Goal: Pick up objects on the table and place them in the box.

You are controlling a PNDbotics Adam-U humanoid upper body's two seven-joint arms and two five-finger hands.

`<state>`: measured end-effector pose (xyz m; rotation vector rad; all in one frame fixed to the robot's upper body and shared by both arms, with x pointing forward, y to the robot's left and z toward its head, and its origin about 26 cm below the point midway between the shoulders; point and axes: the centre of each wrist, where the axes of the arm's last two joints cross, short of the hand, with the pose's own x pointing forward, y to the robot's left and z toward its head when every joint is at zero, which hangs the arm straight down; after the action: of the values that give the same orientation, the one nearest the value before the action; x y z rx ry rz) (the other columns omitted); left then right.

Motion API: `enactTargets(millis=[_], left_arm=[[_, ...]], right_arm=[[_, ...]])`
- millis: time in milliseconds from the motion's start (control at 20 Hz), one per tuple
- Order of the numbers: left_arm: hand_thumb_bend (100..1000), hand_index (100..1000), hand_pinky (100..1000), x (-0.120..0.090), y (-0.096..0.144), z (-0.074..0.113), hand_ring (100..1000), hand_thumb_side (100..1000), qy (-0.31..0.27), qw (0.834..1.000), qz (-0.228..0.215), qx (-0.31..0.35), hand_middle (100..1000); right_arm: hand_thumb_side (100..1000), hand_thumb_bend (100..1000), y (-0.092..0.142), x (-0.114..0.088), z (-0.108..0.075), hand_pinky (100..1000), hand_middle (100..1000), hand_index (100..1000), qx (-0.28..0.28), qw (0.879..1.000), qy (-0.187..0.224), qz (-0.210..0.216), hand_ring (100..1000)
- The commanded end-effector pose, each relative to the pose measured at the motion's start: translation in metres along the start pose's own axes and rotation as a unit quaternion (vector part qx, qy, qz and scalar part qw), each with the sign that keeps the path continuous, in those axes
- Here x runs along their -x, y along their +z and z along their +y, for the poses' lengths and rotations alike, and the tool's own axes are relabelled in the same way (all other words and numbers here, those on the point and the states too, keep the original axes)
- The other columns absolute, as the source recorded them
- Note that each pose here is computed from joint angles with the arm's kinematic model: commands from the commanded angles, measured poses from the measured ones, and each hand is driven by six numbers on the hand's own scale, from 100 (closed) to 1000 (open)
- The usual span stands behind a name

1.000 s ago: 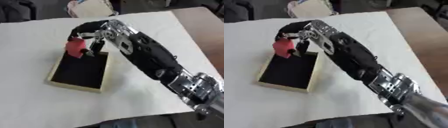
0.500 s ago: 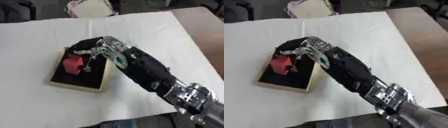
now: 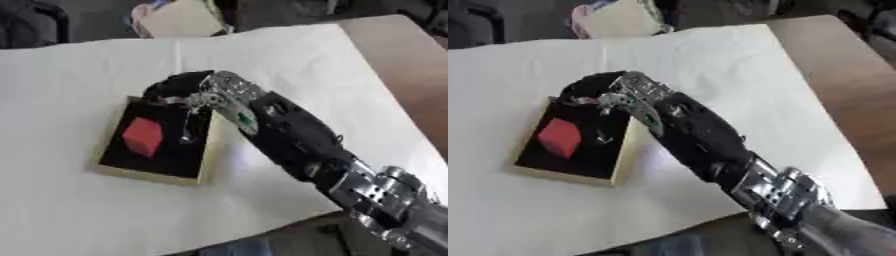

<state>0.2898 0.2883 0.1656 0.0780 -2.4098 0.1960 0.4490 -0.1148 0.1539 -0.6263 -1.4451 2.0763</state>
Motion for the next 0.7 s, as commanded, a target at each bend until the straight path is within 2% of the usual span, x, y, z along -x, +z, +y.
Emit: enactTargets(millis=[50, 250, 450, 600, 700], left_arm=[[210, 816, 820, -0.005, -0.003, 0.001, 603, 461, -0.005, 1.0, -0.009, 0.002, 625], [209, 816, 820, -0.005, -0.003, 0.003, 603, 461, -0.007, 1.0, -0.008, 0.001, 625], [208, 816, 821, -0.005, -0.002, 0.004, 603, 461, -0.01, 1.0, -0.007, 0.0, 626], [207, 816, 821, -0.005, -0.001, 0.005, 603, 462, -0.012, 1.0, -0.005, -0.001, 626], [207, 816, 821, -0.005, -0.001, 0.005, 604, 462, -0.014, 1.0, -0.004, -0.002, 626]], right_arm=[[239, 497, 0.019, 0.021, -0.023, 860, 928, 1000, 0.039, 0.999, 0.007, 0.036, 899], [258, 474, 0.047, 0.043, -0.047, 840, 914, 1000, 0.091, 0.993, -0.001, 0.078, 890], [291, 468, 0.081, 0.064, -0.07, 775, 875, 991, 0.16, 0.98, -0.018, 0.121, 857], [333, 447, 0.105, 0.084, -0.08, 693, 834, 977, 0.226, 0.958, -0.055, 0.167, 817], [337, 444, 0.12, 0.105, -0.08, 630, 800, 963, 0.27, 0.933, -0.102, 0.216, 786]])
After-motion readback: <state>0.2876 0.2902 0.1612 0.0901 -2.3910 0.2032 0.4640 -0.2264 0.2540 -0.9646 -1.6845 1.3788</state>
